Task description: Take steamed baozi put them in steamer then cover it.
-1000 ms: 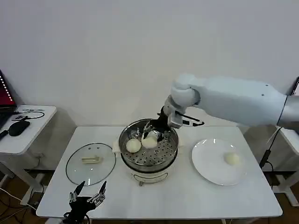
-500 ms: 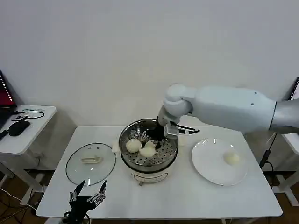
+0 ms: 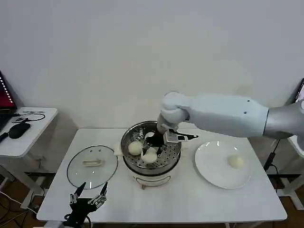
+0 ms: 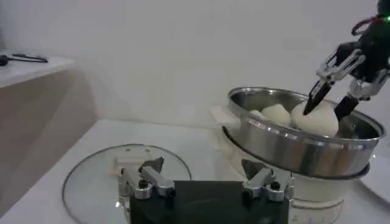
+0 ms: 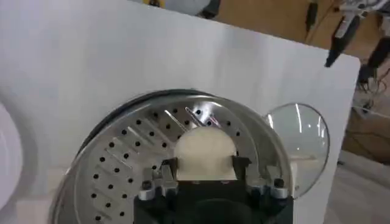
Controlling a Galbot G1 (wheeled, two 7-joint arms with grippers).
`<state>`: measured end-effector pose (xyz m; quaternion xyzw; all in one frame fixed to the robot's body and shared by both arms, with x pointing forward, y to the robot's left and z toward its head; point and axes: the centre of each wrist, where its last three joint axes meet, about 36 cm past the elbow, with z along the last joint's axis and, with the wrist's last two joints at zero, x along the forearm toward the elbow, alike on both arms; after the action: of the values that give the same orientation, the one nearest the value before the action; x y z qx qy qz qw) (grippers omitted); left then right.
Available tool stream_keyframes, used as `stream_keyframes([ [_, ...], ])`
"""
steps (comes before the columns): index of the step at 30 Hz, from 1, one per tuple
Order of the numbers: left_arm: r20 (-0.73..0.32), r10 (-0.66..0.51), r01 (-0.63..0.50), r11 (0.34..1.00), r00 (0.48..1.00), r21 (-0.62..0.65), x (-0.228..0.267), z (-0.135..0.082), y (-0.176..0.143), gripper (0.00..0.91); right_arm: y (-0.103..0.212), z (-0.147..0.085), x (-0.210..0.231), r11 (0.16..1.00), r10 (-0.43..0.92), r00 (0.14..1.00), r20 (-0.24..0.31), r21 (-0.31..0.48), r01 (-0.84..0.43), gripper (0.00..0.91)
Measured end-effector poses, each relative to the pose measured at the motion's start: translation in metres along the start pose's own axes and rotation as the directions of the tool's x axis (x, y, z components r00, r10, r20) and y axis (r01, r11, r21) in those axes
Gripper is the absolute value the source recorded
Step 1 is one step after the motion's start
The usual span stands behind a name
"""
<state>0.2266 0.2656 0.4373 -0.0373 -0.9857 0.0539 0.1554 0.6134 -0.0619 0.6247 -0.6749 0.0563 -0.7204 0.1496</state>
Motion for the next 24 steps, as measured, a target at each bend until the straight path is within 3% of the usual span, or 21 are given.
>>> stream_keyframes([
  [15, 0.009, 0.010, -0.010, 1.000, 1.000, 0.004, 0.001, -0.004, -0.002, 0.907, 0.004, 0.001, -0.032, 1.000, -0.021, 0.999, 0.027, -0.003, 0.021, 0.635],
  [16, 0.010, 0.010, -0.010, 1.000, 1.000, 0.004, 0.001, -0.004, -0.002, 0.907, 0.005, 0.001, -0.033, 1.000, -0.022, 0.999, 0.028, -0.003, 0.022, 0.665],
  [18, 0.010, 0.010, -0.010, 1.000, 1.000, 0.004, 0.001, -0.005, -0.002, 0.907, 0.006, 0.001, -0.034, 1.000, -0.021, 0.999, 0.028, -0.005, 0.022, 0.907],
  [24, 0.012, 0.011, -0.011, 1.000, 1.000, 0.006, 0.001, -0.005, -0.003, 0.907, 0.007, 0.003, -0.032, 1.000, -0.010, 1.000, 0.024, -0.013, 0.010, 0.907],
])
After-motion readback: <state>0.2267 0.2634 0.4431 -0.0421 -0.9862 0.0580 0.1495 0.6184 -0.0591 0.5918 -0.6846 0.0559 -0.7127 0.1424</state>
